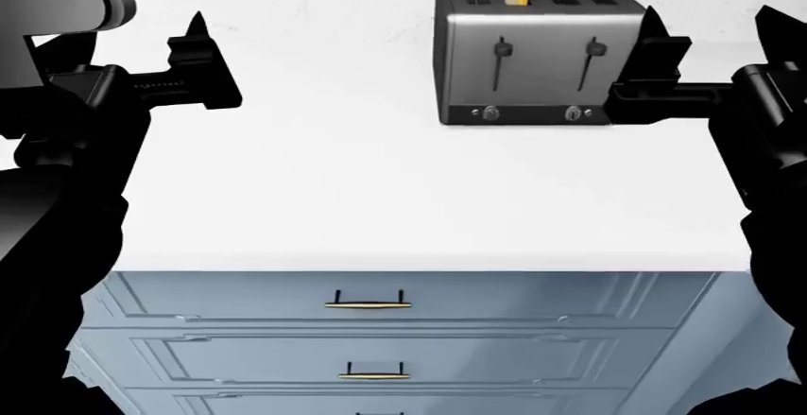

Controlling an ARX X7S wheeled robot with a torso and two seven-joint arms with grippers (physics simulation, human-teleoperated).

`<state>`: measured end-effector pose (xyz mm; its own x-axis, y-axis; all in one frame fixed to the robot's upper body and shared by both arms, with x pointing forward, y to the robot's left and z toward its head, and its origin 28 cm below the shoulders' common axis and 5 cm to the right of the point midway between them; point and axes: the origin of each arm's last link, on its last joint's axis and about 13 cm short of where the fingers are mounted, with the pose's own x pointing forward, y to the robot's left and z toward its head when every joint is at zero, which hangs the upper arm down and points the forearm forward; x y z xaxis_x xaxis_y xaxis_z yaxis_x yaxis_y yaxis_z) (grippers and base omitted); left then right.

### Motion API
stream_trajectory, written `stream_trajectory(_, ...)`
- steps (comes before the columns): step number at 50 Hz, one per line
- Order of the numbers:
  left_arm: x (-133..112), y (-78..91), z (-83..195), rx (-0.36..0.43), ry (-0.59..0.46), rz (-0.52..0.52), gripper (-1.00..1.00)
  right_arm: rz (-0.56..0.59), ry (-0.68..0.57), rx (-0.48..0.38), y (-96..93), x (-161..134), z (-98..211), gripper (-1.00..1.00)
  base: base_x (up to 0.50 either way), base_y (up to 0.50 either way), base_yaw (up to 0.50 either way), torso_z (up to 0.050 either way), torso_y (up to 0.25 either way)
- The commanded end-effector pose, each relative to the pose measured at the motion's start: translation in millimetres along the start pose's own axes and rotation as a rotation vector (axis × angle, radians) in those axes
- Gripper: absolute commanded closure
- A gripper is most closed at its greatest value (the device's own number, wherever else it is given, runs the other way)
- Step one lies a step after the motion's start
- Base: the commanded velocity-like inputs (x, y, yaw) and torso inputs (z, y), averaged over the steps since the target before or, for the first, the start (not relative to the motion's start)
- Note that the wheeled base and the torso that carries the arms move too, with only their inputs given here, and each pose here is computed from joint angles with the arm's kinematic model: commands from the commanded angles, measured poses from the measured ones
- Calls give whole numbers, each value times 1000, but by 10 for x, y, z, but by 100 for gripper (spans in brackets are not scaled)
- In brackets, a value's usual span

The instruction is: Push down the lever of the toaster to turn it on.

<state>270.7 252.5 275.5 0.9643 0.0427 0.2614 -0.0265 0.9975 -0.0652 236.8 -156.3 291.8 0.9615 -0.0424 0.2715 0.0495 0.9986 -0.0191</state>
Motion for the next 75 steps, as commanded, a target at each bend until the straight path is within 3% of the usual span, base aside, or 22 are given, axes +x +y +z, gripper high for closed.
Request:
stream_trajectory(1, 0, -1, -2, 0, 2, 0, -100, 2, 0, 2, -1, 1, 0, -100, 281, 0, 0, 0, 0)
stream_trajectory(75, 0, 5, 1, 1, 1, 3, -100, 3, -2, 26, 6, -2, 19, -100, 247, 0, 0, 0, 1)
